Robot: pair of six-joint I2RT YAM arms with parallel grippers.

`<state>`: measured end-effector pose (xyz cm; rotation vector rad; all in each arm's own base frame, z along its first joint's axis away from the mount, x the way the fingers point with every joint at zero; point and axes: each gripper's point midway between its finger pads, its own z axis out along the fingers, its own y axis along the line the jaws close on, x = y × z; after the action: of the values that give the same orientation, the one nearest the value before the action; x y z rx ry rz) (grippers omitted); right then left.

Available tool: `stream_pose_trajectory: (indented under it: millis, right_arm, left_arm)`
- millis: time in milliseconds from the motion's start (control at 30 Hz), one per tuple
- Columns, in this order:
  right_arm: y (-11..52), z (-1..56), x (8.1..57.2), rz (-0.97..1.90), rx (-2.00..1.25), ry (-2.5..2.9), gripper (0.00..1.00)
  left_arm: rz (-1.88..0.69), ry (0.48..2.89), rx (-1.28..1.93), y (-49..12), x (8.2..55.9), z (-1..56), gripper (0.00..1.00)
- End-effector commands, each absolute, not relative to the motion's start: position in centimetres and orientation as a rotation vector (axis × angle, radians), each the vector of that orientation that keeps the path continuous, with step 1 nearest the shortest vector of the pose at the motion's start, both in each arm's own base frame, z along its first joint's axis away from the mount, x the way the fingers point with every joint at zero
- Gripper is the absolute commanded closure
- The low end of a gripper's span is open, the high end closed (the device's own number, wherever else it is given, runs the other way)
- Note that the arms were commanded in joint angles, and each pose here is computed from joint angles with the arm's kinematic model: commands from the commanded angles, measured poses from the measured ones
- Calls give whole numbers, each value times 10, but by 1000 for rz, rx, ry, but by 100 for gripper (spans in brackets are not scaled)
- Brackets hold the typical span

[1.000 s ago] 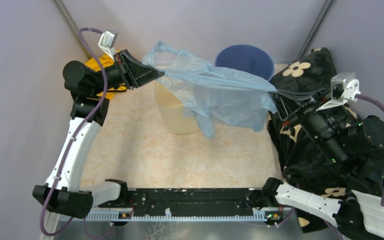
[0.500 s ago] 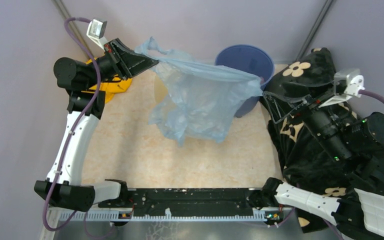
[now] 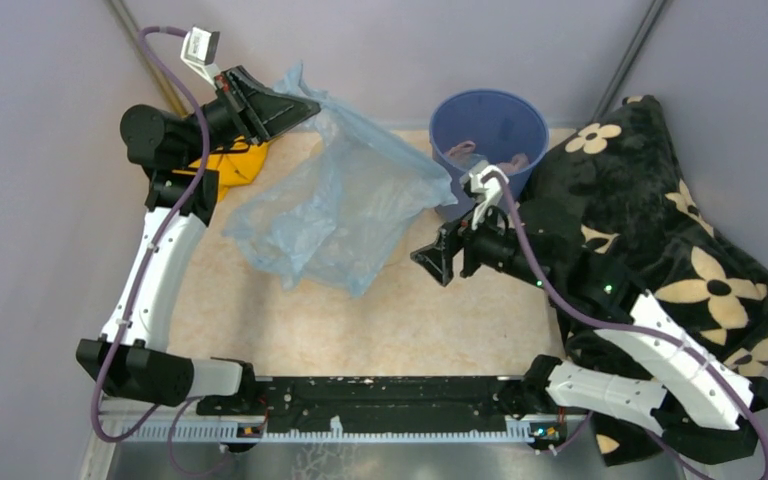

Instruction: Put the trash bags into the trash bin

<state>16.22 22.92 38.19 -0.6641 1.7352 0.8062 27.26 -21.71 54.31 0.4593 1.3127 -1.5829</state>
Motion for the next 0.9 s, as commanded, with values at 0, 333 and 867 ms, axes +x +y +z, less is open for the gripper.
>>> stream_pose_trajectory:
  millis: [0,333,867]
  right_arm:
    - [239,388,163,962,-485,1696,22]
    - [257,351,191,1045,-204,1739,18]
    - [276,310,229,1145,-6,1660,17]
  left_arm:
    - [-1579,1232,461,-214,270,561,100]
    - [-1595,1231,429,-213,273,555,100]
    - [-1593,1248,432,-212,271,548,100]
